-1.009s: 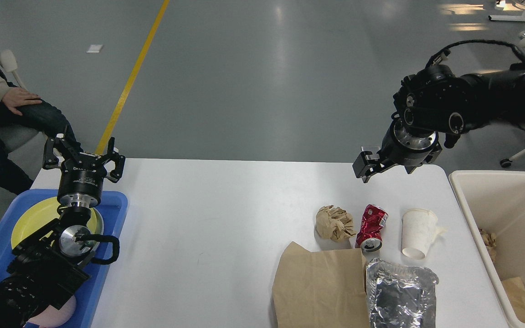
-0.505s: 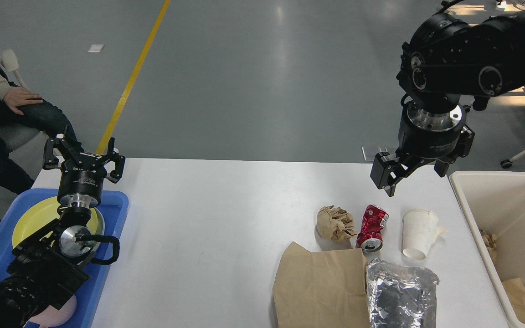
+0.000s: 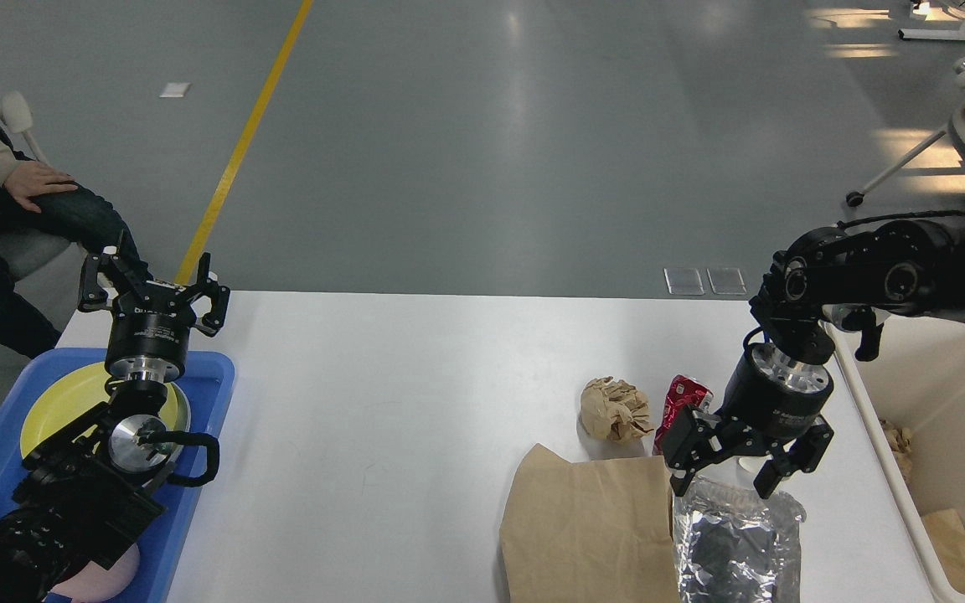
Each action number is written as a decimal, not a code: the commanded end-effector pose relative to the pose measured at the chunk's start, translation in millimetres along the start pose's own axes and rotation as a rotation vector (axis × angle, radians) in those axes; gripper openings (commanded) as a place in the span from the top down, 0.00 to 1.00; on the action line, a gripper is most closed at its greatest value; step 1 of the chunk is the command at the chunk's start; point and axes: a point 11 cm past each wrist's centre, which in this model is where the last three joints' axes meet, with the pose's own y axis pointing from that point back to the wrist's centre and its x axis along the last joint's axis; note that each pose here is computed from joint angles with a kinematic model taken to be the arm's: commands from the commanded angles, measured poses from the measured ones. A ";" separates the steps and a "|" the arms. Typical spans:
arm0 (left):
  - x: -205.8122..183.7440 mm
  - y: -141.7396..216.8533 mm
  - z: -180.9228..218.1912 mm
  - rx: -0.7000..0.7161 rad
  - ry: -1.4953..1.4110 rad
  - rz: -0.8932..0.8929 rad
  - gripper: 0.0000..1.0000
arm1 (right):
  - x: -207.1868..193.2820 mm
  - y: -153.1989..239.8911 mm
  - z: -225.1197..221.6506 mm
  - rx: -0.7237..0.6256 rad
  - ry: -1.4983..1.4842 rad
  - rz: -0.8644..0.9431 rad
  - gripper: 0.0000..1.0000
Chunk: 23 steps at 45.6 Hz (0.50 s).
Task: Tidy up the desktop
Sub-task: 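Lower the right gripper onto the brown paper bag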
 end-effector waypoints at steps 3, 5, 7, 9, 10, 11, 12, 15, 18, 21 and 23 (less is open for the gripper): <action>-0.3 -0.2 0.1 0.000 0.000 0.000 0.04 | 6.5 -24.2 11.5 0.040 -0.053 -0.004 0.00; -0.3 -0.2 0.1 0.000 0.000 0.000 0.04 | 9.9 -30.1 15.2 0.044 -0.070 0.002 0.00; -0.3 -0.2 0.1 0.000 0.000 0.000 0.04 | 12.7 -35.5 17.8 0.054 -0.085 0.007 0.00; -0.3 -0.2 0.1 0.000 0.000 0.000 0.04 | 15.0 -40.0 17.8 0.065 -0.093 0.011 0.00; -0.3 -0.2 0.1 0.000 0.000 0.000 0.04 | 15.9 -42.1 15.6 0.074 -0.093 0.011 0.00; -0.3 -0.2 0.1 0.000 0.000 0.000 0.04 | 16.9 -43.8 12.5 0.084 -0.091 0.011 0.00; 0.4 0.3 -0.1 0.000 0.000 0.001 0.04 | 17.4 -45.4 11.7 0.090 -0.093 0.012 0.00; -0.3 -0.2 0.1 0.000 0.000 -0.001 0.04 | 19.5 -46.3 9.9 0.103 -0.096 0.018 0.00; 0.4 0.3 -0.1 0.000 0.000 0.001 0.04 | 21.9 -44.8 7.2 0.114 -0.095 0.027 0.00; -0.3 -0.2 0.1 0.000 0.000 -0.001 0.04 | 22.9 -44.1 4.8 0.124 -0.094 0.030 0.00; -0.3 -0.2 0.1 0.000 0.000 0.000 0.04 | 23.6 -43.9 1.8 0.129 -0.089 0.033 0.00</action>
